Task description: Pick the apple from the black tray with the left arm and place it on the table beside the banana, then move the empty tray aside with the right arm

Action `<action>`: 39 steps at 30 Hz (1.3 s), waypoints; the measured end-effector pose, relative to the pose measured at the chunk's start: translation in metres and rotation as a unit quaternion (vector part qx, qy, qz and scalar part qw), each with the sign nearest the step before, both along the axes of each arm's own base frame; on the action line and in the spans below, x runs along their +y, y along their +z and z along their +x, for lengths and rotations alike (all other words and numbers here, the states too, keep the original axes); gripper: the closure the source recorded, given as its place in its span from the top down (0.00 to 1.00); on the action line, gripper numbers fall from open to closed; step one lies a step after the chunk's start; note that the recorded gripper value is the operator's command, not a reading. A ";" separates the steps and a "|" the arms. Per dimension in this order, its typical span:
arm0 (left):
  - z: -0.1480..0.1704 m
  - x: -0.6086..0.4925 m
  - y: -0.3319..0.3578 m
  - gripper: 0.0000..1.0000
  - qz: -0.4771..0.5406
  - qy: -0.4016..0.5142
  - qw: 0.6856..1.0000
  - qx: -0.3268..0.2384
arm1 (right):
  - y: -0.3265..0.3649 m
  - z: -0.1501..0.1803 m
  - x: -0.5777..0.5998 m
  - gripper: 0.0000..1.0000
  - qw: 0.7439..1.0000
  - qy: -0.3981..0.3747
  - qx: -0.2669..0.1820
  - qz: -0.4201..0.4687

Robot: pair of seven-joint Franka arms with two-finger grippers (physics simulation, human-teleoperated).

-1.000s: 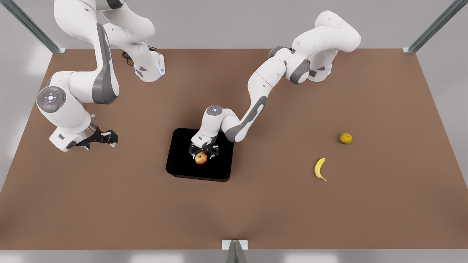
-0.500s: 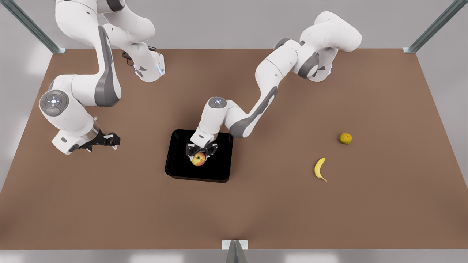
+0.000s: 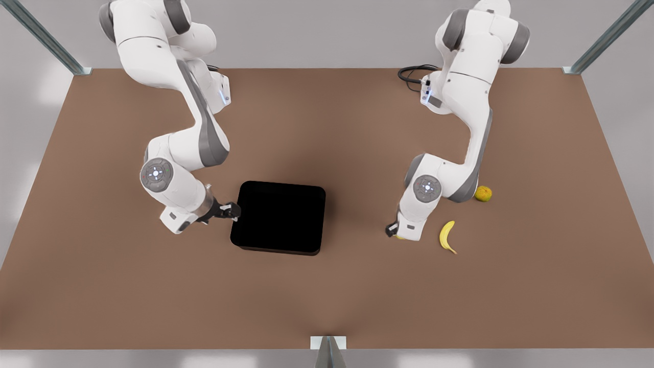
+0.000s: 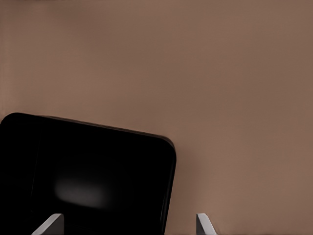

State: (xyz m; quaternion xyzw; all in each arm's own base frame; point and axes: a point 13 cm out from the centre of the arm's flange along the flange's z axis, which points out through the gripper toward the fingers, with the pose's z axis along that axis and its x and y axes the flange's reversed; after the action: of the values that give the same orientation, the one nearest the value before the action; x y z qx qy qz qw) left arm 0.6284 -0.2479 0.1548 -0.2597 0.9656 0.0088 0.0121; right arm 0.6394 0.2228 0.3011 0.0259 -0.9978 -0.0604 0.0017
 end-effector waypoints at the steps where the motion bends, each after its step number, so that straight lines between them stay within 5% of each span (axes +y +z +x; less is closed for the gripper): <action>1: -0.003 0.017 -0.012 0.59 0.005 -0.007 1.000 0.013 | -0.012 -0.006 0.003 1.00 1.000 -0.015 0.008 0.005; 2: -0.008 0.025 -0.023 0.66 0.009 -0.021 0.999 0.025 | -0.027 -0.015 0.002 1.00 0.999 -0.031 0.016 0.007; 3: -0.013 0.027 -0.031 1.00 0.012 -0.037 0.999 0.033 | -0.037 -0.021 0.001 1.00 0.999 -0.046 0.020 0.010; 13: -0.033 0.031 -0.073 1.00 0.023 -0.159 0.984 0.074 | -0.098 -0.067 0.001 1.00 0.988 -0.150 0.032 0.025; 21: -0.039 0.030 -0.117 1.00 0.012 -0.215 0.972 0.089 | -0.149 -0.082 -0.005 1.00 0.989 -0.133 0.063 0.003; 28: -0.018 0.021 -0.037 1.00 0.000 -0.256 0.965 0.055 | -0.183 -0.091 -0.015 0.99 0.992 -0.087 0.087 -0.020; 31: 0.048 0.082 0.115 1.00 0.003 -0.223 0.975 -0.010 | -0.193 -0.092 -0.017 0.99 0.994 -0.072 0.083 -0.024; 32: 0.054 0.130 0.172 1.00 -0.008 -0.192 0.981 -0.027 | -0.195 -0.092 -0.017 0.95 0.994 -0.068 0.080 -0.024; 35: -0.010 0.222 0.256 1.00 -0.047 -0.149 0.987 -0.034 | -0.199 -0.088 -0.017 0.55 0.996 -0.058 0.070 -0.022; 39: -0.030 0.189 0.263 1.00 -0.071 -0.199 0.977 -0.008 | -0.197 -0.083 -0.016 0.36 0.997 -0.046 0.060 -0.017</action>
State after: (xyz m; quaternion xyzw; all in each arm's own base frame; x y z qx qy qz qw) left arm 0.5987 -0.0590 0.4176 -0.0621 0.9960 -0.0643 0.0030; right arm 0.5560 0.2063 0.1045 -0.0236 -0.9970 -0.0447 0.0592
